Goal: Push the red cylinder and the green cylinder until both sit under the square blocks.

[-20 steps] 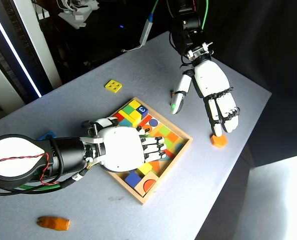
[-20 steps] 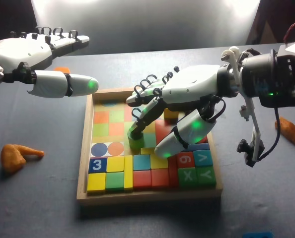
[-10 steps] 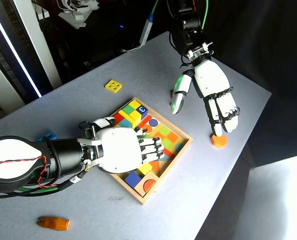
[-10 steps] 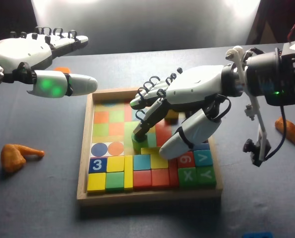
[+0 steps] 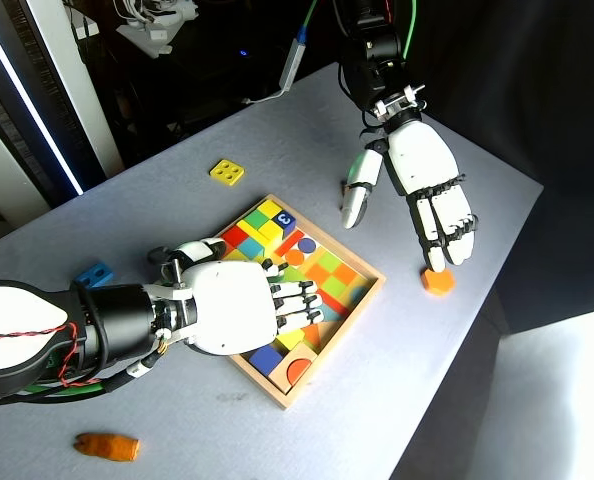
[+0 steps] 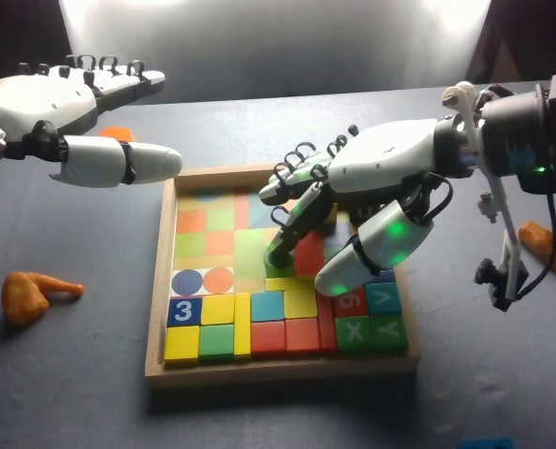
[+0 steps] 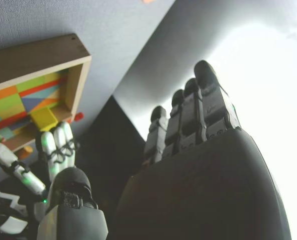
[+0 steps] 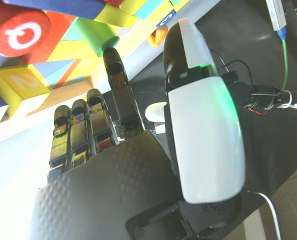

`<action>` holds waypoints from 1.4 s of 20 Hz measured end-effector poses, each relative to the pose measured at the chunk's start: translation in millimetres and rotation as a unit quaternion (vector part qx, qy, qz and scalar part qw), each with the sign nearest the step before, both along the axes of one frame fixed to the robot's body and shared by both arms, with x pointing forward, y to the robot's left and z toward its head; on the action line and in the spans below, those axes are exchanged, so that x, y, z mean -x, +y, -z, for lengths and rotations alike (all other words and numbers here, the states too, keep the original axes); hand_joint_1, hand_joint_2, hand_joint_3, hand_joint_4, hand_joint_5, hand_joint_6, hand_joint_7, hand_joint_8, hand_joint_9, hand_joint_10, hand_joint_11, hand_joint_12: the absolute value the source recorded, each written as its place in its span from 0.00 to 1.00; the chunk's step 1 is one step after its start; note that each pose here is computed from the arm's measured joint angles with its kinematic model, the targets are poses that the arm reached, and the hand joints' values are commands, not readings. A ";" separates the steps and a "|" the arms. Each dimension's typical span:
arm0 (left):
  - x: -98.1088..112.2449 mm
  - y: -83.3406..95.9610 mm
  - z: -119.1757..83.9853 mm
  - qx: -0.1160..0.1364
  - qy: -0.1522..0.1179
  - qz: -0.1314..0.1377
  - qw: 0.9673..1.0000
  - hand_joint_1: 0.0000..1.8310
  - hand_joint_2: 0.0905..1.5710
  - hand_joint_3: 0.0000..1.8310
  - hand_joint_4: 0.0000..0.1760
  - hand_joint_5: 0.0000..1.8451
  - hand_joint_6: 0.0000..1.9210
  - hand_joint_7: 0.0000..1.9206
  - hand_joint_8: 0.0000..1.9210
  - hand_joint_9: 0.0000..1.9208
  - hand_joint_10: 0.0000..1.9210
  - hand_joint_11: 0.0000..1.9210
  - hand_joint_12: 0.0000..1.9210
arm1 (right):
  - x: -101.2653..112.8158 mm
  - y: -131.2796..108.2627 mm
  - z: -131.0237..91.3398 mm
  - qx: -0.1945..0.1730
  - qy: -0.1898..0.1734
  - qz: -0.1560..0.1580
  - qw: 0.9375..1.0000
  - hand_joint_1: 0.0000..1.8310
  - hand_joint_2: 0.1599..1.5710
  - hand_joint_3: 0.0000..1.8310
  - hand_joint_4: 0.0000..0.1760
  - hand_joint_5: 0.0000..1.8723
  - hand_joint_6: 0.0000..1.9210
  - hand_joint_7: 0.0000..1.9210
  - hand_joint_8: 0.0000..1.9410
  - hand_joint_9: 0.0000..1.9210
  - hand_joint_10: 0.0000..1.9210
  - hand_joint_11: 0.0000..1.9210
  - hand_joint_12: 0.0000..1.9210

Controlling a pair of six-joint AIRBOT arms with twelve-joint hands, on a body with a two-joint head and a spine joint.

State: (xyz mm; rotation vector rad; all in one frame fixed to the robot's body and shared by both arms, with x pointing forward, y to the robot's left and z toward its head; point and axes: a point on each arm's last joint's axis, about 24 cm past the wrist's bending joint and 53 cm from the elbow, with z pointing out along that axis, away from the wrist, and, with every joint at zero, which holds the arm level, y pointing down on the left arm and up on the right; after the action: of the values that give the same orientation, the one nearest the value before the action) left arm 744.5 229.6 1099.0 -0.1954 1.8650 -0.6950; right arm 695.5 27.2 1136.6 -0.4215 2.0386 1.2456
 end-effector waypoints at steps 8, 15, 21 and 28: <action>1.2 1.4 1.7 0.000 0.002 -0.001 1.000 0.00 0.64 0.00 0.68 0.00 0.00 0.00 0.00 0.00 0.00 0.00 0.20 | -0.2 -16.4 -0.9 0.005 0.001 0.008 1.000 0.16 0.64 0.00 0.74 0.35 0.00 0.03 0.00 0.00 0.00 0.00 0.15; 1.8 6.4 2.0 -0.002 0.003 -0.005 1.000 0.00 0.64 0.00 0.70 0.00 0.00 0.00 0.00 0.01 0.00 0.00 0.22 | 1.6 -30.7 1.1 0.008 0.011 0.014 1.000 0.17 0.65 0.00 0.55 0.37 0.00 0.05 0.00 0.00 0.00 0.00 0.12; 2.1 7.4 1.7 -0.002 0.003 -0.006 1.000 0.00 0.66 0.00 0.87 0.00 0.00 0.00 0.00 0.01 0.00 0.00 0.23 | 4.1 -37.2 0.6 0.011 0.013 0.016 1.000 0.20 0.65 0.00 0.43 0.39 0.00 0.05 0.00 0.00 0.00 0.00 0.14; 3.2 7.0 3.4 0.001 0.006 -0.007 1.000 0.00 0.68 0.00 0.77 0.01 0.00 0.00 0.00 0.04 0.00 0.00 0.31 | 4.7 -46.4 0.5 0.016 0.015 0.020 1.000 0.19 0.65 0.00 0.51 0.38 0.00 0.05 0.00 0.00 0.00 0.00 0.17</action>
State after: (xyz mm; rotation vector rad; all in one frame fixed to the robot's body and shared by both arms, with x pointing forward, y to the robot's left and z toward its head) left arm 741.2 236.6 1095.6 -0.2134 1.8735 -0.6875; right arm 690.8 -19.2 1136.1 -0.3765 2.0837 1.2040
